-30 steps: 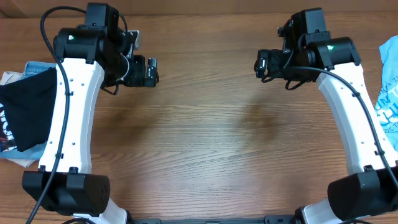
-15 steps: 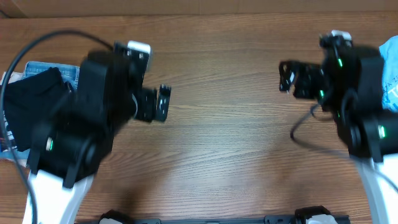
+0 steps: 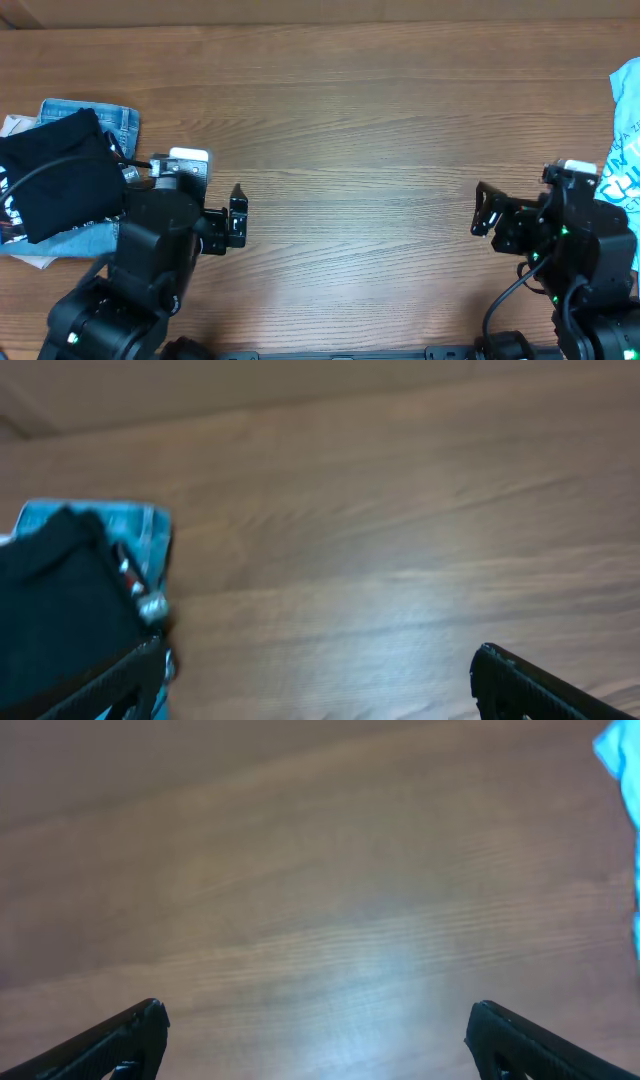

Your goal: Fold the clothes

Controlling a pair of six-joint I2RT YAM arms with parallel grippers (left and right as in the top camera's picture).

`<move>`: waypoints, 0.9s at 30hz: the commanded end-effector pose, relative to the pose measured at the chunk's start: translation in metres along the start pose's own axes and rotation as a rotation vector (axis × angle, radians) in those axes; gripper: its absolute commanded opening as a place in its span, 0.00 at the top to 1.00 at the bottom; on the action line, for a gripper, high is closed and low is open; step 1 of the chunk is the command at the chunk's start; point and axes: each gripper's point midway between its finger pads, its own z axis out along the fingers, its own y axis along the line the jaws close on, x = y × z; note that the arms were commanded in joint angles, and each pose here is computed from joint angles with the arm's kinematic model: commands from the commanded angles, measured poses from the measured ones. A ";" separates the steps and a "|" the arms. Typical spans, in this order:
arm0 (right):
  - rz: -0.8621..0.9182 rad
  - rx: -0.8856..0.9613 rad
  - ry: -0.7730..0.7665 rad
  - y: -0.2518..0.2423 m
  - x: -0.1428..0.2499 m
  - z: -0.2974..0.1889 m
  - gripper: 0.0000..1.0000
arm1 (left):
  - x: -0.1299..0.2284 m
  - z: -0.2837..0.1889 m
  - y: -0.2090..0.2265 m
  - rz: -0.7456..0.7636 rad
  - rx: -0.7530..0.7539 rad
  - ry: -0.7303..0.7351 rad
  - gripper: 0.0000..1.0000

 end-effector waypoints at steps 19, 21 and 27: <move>-0.002 0.043 0.075 -0.009 0.019 0.003 0.00 | 0.027 0.043 -0.002 0.048 -0.090 0.183 0.00; -0.004 0.045 0.078 -0.010 0.021 0.001 0.00 | 0.029 0.048 -0.003 0.055 -0.094 0.202 0.00; -0.020 0.014 -0.094 -0.008 -0.002 -0.010 0.00 | 0.036 0.061 -0.007 0.076 -0.104 0.252 0.00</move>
